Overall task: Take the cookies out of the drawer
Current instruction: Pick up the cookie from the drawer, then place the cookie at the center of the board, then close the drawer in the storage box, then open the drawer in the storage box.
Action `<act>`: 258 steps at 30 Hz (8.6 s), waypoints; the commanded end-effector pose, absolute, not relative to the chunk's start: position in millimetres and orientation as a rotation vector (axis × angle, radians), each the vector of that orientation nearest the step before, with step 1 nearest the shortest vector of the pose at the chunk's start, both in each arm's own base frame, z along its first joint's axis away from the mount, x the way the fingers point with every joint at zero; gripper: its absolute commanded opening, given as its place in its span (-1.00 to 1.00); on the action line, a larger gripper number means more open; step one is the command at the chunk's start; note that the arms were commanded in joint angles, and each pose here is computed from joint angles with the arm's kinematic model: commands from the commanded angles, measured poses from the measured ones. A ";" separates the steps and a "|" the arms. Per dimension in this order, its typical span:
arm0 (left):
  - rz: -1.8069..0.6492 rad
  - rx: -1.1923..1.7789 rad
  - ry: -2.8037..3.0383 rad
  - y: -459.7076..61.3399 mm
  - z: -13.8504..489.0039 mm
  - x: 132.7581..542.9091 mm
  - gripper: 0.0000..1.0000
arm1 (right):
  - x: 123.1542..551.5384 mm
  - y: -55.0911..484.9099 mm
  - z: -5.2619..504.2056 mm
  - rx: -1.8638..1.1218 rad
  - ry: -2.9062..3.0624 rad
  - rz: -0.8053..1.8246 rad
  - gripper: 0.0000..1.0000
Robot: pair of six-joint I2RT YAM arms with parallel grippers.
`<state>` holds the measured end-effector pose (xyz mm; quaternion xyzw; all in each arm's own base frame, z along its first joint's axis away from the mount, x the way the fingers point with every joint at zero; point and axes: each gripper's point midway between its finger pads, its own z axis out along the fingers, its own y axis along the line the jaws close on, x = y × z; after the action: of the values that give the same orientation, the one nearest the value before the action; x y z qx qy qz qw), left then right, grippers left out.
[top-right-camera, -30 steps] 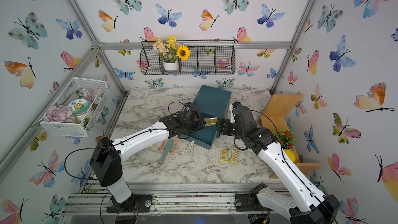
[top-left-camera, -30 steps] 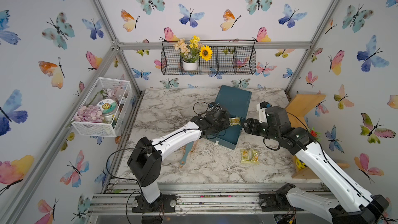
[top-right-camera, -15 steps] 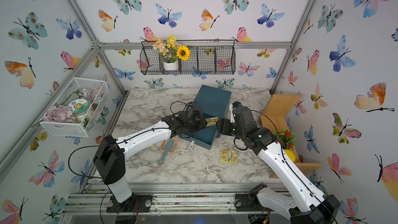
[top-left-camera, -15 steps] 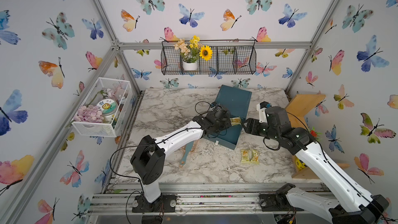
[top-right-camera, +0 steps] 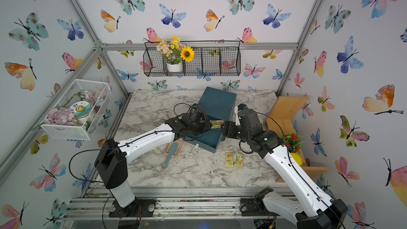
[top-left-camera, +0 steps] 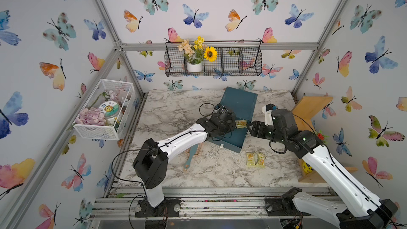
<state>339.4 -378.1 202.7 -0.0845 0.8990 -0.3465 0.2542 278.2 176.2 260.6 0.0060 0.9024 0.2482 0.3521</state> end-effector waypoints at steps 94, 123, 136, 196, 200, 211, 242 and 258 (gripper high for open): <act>-0.732 -1.202 2.018 -80.3 69.7 315.0 -1.00 | 286.0 187.1 274.7 -0.047 2.294 0.685 0.28; -0.803 -1.050 2.036 -107.2 158.6 288.8 -0.51 | 300.0 188.7 295.1 -0.116 2.255 0.616 0.27; -1.269 -1.183 2.012 -219.9 179.6 244.0 -0.95 | 358.5 203.7 318.7 -0.137 2.173 0.497 0.25; -1.461 -0.945 1.979 -361.6 226.0 331.4 -1.00 | 371.4 200.9 258.7 -0.153 2.343 0.347 0.10; -1.408 -0.921 1.988 -364.5 224.1 339.6 -1.00 | 370.6 200.9 259.5 -0.155 2.342 0.351 0.09; -1.360 -0.953 1.998 -370.1 210.5 351.1 -1.00 | 368.7 201.7 262.2 -0.159 2.334 0.366 0.09; -1.348 -0.930 2.008 -366.2 206.0 349.8 -0.79 | 365.1 202.5 270.8 -0.164 2.305 0.396 0.10; -1.339 -0.679 1.889 -277.8 203.2 287.6 0.00 | 340.3 207.4 305.4 -0.250 2.172 0.535 0.15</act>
<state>283.9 -282.5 182.2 -0.2993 0.7564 -0.4895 0.3141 343.9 202.3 303.1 -0.0843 0.8787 0.1956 0.4272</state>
